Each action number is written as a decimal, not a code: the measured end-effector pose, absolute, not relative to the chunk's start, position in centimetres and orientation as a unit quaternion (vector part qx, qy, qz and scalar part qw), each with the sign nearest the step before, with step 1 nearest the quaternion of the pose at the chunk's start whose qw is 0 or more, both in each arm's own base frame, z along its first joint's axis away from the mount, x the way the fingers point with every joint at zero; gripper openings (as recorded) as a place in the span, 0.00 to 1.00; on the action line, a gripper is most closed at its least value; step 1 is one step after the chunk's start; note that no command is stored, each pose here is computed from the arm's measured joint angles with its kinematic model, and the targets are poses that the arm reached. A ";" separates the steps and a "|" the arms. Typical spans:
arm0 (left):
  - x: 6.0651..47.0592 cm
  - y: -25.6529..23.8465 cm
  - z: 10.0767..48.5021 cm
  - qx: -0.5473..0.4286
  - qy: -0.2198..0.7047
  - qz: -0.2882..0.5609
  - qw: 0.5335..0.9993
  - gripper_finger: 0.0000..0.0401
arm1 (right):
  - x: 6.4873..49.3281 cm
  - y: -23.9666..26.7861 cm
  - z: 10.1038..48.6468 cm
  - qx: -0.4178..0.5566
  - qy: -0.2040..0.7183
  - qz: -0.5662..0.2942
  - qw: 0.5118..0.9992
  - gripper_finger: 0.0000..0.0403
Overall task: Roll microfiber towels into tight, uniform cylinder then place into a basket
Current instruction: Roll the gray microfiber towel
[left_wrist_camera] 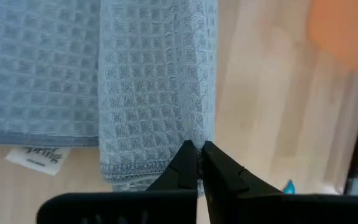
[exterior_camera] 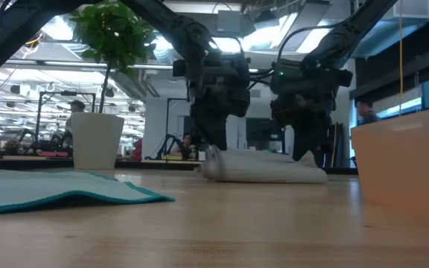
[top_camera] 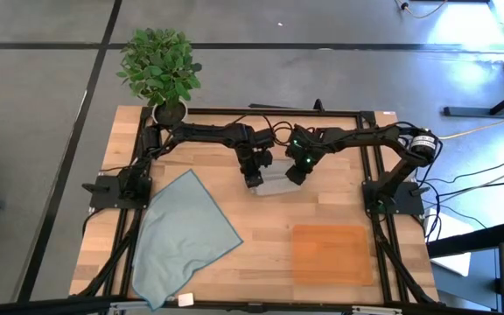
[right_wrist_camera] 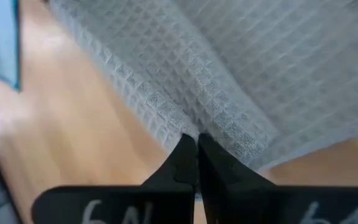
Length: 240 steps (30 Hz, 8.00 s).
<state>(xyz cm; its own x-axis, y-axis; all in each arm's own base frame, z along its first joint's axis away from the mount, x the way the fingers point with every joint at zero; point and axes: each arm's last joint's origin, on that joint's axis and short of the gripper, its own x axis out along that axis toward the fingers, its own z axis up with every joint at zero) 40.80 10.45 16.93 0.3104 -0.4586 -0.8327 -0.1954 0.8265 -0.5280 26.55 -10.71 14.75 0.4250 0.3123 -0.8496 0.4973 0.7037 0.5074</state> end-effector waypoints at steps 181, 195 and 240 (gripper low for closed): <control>35.3 3.6 30.4 -0.126 0.527 0.135 0.830 0.10 | 29.7 -13.5 17.5 0.489 0.390 -0.218 0.749 0.43; 35.2 3.6 30.4 -0.115 0.530 0.135 0.829 0.10 | 27.9 -10.3 20.7 0.374 0.455 -0.055 0.807 0.43; 35.4 3.4 30.2 -0.125 0.525 0.140 0.830 0.10 | 31.5 -13.4 13.5 0.324 0.443 -0.118 0.828 0.43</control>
<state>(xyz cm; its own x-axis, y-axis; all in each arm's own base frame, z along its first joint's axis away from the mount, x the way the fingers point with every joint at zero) 35.39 3.42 30.17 0.4107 0.1005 -0.9062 -0.3638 0.9294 -0.0618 31.49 -13.38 13.47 0.5802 0.0917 -0.8093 0.4820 0.7623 0.4319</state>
